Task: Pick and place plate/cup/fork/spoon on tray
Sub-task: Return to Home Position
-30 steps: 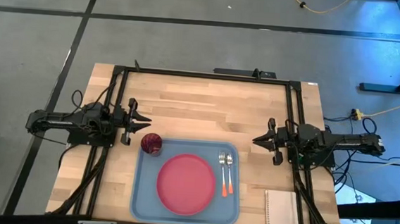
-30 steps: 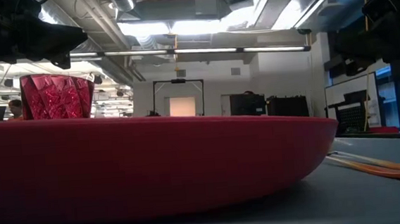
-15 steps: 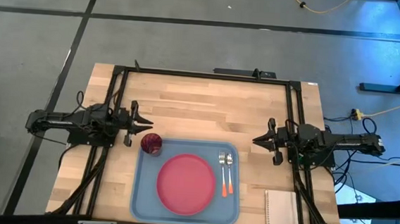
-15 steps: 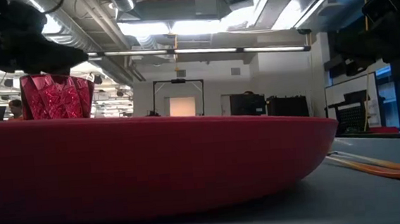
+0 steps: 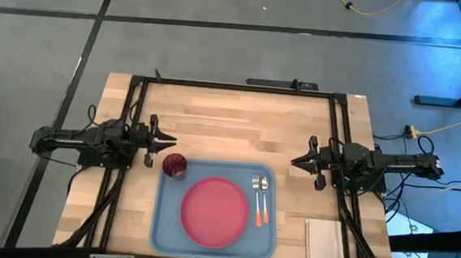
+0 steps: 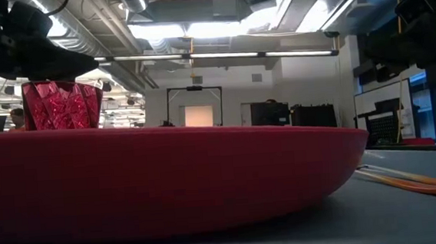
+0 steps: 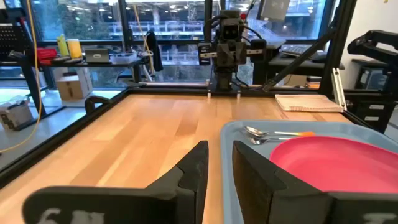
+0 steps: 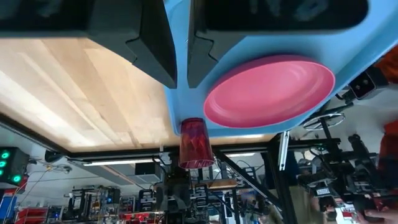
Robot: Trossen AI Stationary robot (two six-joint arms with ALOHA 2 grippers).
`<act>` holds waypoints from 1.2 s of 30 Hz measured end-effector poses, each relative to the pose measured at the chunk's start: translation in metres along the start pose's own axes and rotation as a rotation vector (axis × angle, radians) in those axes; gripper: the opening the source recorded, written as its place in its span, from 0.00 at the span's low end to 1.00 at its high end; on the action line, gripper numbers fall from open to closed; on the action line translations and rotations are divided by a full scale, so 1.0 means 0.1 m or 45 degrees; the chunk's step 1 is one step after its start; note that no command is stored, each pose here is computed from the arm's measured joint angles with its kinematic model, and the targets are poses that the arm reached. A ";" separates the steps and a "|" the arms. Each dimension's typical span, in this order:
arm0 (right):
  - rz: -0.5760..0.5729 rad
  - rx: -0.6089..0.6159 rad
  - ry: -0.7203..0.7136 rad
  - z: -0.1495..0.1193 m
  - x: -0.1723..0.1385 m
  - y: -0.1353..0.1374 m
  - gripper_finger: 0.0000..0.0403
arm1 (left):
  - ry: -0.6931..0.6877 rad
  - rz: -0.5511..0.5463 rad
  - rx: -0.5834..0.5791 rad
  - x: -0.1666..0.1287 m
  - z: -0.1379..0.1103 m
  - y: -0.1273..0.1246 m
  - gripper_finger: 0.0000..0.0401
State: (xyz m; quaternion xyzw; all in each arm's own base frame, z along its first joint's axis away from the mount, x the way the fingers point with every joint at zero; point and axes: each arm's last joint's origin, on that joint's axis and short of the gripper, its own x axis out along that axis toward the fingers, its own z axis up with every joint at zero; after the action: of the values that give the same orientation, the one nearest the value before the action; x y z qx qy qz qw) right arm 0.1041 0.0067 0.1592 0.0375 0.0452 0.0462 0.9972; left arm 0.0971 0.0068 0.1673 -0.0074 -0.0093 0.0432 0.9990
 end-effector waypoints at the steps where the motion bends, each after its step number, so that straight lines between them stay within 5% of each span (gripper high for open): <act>1: 0.000 0.010 0.000 0.00 0.00 0.00 0.11 | 0.001 0.000 0.000 0.00 0.00 0.00 0.17; 19: 0.002 0.105 0.001 0.00 0.00 0.00 0.11 | 0.008 0.000 0.000 0.00 -0.01 0.00 0.17; 26: 0.002 0.269 0.001 0.00 0.00 0.00 0.11 | 0.008 0.000 0.000 0.00 -0.01 0.00 0.17; 36: 0.003 0.164 0.001 0.00 0.00 0.00 0.11 | 0.009 0.000 0.000 0.00 -0.01 0.00 0.17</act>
State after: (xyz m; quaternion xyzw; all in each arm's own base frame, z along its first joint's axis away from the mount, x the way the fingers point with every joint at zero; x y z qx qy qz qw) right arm 0.1041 0.0068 0.1593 0.1016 0.0483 0.0442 0.9927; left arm 0.0975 0.0068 0.1668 -0.0074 -0.0060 0.0432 0.9990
